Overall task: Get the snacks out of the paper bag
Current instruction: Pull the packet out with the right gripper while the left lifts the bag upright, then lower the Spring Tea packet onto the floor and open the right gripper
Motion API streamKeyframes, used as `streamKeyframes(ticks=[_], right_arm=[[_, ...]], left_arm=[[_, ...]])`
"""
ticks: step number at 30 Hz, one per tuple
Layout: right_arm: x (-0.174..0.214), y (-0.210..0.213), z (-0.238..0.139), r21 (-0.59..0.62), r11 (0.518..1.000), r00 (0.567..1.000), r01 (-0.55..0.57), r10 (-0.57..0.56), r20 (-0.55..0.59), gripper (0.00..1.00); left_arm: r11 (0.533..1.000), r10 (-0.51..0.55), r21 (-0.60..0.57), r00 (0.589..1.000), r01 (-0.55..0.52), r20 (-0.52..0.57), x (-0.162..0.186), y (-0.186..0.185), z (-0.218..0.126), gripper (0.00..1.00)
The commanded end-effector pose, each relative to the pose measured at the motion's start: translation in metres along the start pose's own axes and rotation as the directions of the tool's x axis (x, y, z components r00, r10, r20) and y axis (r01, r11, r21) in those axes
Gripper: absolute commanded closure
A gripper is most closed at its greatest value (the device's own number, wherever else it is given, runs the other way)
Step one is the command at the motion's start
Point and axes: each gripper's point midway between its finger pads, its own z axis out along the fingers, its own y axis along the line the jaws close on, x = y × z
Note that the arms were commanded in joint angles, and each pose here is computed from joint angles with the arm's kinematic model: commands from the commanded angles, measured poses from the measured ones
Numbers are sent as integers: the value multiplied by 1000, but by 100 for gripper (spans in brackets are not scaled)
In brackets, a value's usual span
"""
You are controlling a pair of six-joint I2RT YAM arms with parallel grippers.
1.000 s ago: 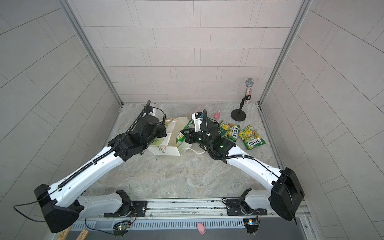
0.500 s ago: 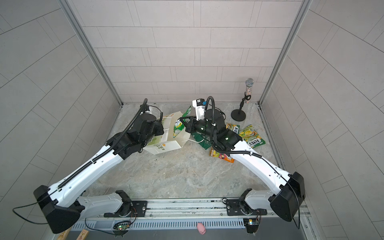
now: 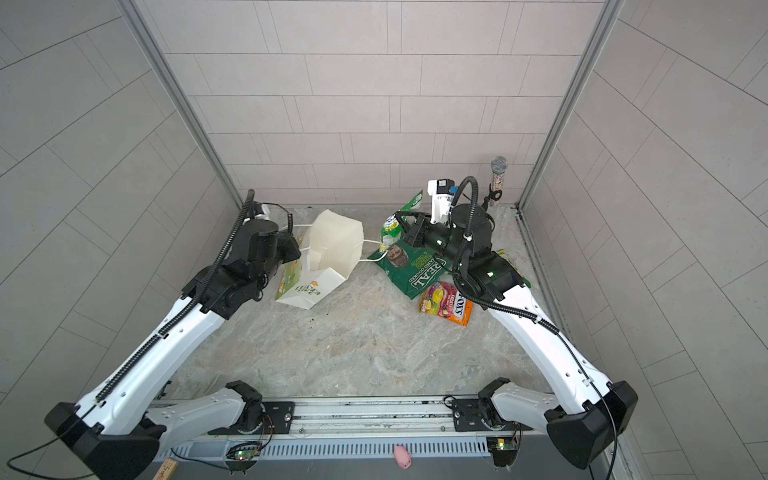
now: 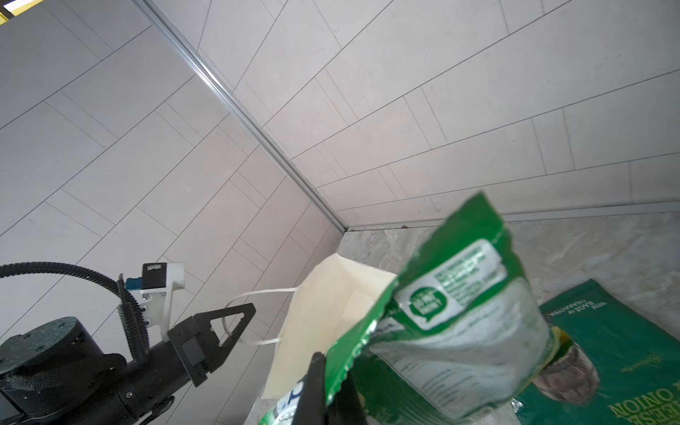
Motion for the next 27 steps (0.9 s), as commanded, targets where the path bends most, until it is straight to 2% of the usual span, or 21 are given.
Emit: streamKeyframes(ticks=[1,5,11,15,19,27], right_arm=[[8,-16,-6,42,999,1000,-2,3,-20,100],[38,-35,-2,67,998,995,-18,24,-97,100],[89,-50,12,48,997,971,-52,62,-230,100],[113,-48,25,18,998,953,-56,59,-296,100],[128,-45,35,-11,999,939,-47,40,-342,100],[163,-37,64,-105,990,899,-95,40,-437,100]], left_arm=[[999,27,-34,999,-27,-19,0,19,-4,100],[998,14,-68,1000,-14,-1,-9,40,-11,100],[999,-7,-52,1000,6,-19,-7,53,-15,100],[1000,-10,13,999,10,-34,-5,42,-12,100],[991,-23,132,999,30,-49,-9,17,-11,100],[974,-27,224,998,38,-49,-16,-5,-5,100]])
